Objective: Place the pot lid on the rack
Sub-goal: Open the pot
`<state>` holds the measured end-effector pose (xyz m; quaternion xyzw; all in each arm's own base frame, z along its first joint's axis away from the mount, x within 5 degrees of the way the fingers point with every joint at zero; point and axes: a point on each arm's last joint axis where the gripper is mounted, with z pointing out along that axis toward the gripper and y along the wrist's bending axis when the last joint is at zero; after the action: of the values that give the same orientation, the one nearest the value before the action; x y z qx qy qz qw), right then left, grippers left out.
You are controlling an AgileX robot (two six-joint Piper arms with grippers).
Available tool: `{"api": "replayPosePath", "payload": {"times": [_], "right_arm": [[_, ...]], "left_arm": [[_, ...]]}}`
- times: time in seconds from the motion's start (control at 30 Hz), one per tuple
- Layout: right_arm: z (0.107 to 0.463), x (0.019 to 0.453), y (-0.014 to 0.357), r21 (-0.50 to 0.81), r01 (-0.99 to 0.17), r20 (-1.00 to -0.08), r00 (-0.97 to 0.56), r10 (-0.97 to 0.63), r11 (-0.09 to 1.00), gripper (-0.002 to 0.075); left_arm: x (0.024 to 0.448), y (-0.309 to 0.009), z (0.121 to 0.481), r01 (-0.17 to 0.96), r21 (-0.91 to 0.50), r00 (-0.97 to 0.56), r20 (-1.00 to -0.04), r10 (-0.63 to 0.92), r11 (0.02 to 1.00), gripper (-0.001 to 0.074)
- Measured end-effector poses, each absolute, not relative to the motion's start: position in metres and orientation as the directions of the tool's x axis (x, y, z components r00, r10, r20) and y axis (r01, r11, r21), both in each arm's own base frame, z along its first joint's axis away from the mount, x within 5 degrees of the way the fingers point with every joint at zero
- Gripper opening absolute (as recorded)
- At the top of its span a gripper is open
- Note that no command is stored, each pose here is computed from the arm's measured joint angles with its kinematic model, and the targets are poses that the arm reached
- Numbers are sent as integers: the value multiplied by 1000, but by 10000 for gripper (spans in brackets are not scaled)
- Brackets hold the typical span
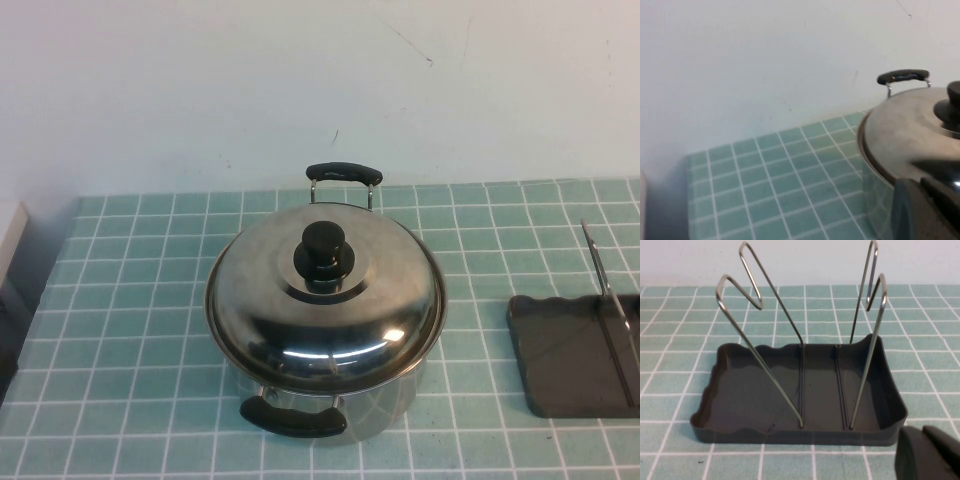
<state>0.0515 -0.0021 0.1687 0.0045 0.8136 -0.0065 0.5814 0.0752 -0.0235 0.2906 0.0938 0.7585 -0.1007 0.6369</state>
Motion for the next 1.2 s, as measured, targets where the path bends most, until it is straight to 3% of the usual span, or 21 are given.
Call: {"api": "replayPosePath", "payload": {"times": [0.07,0.17,0.33,0.43,0.73,1.2], "right_arm": [[169,52,-2,-5,15,-946,-324,0,1000,-3],[169,52,-2,-5,15,-946,-324,0,1000,-3],[169,52,-2,-5,15,-946,-324,0,1000,-3],[169,52,-2,-5,15,-946,-324,0,1000,-3],[169,52,-2,-5,15,-946,-324,0,1000,-3],[169,52,-2,-5,15,-946,-324,0,1000,-3]], "left_arm": [[88,-24,302,267,30,-146,-987,72,963,20],[105,-27,310,266,101,-102,-986,132,959,109],[129,-56,312,396,-21,-54,-999,1,918,405],[143,-79,310,496,-53,-37,-999,-40,867,488],[193,-134,280,629,-48,-77,-997,0,776,519],[259,-178,240,628,-149,-120,-988,-94,764,521]]}}
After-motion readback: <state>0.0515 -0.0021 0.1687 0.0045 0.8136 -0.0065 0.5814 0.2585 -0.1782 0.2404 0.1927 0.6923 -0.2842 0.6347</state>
